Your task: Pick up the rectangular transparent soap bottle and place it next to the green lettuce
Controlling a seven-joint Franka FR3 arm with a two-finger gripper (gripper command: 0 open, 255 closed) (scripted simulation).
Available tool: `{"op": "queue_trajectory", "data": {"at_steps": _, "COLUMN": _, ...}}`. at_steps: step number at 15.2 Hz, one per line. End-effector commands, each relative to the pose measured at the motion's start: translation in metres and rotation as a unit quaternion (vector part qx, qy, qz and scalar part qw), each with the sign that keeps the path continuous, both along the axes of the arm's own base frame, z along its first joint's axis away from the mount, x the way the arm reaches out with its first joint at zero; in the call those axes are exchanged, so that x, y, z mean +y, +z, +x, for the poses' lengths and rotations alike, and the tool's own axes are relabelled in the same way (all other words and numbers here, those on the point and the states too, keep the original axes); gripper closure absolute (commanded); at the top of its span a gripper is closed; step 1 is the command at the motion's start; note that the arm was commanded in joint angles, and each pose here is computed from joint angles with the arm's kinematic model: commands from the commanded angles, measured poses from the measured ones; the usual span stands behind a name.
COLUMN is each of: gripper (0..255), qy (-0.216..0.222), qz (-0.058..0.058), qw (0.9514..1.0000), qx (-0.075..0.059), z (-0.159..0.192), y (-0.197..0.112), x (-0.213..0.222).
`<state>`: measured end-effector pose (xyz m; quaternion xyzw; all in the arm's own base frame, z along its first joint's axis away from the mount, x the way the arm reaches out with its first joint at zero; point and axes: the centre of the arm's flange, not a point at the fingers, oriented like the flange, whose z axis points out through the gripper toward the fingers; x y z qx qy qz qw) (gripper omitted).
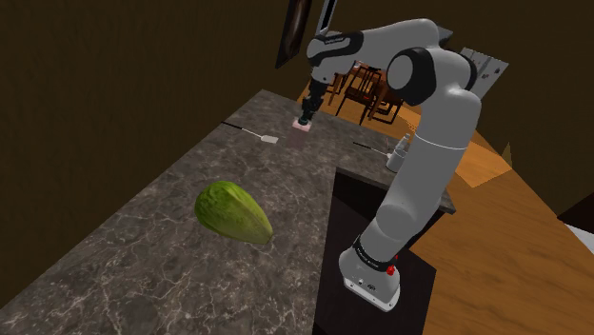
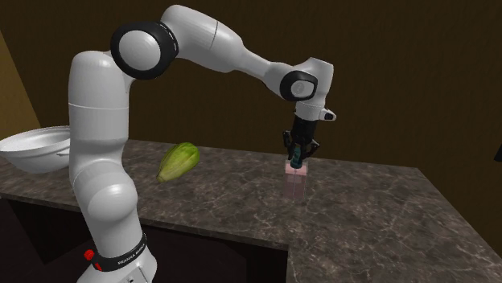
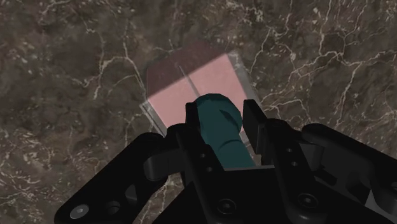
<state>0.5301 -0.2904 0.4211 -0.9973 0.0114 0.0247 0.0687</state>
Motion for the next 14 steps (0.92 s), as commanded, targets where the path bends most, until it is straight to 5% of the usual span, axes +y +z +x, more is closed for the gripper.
{"op": "queue_trajectory", "data": {"at_steps": 1, "gripper": 255, "qy": 0.000, "qz": 0.000, "qw": 1.0000, "qx": 0.000, "z": 0.000, "y": 0.010, "x": 0.000}}
{"op": "queue_trajectory", "data": {"at_steps": 14, "gripper": 255, "qy": 0.000, "qz": 0.000, "qw": 1.0000, "qx": 0.000, "z": 0.000, "y": 0.079, "x": 0.000}}
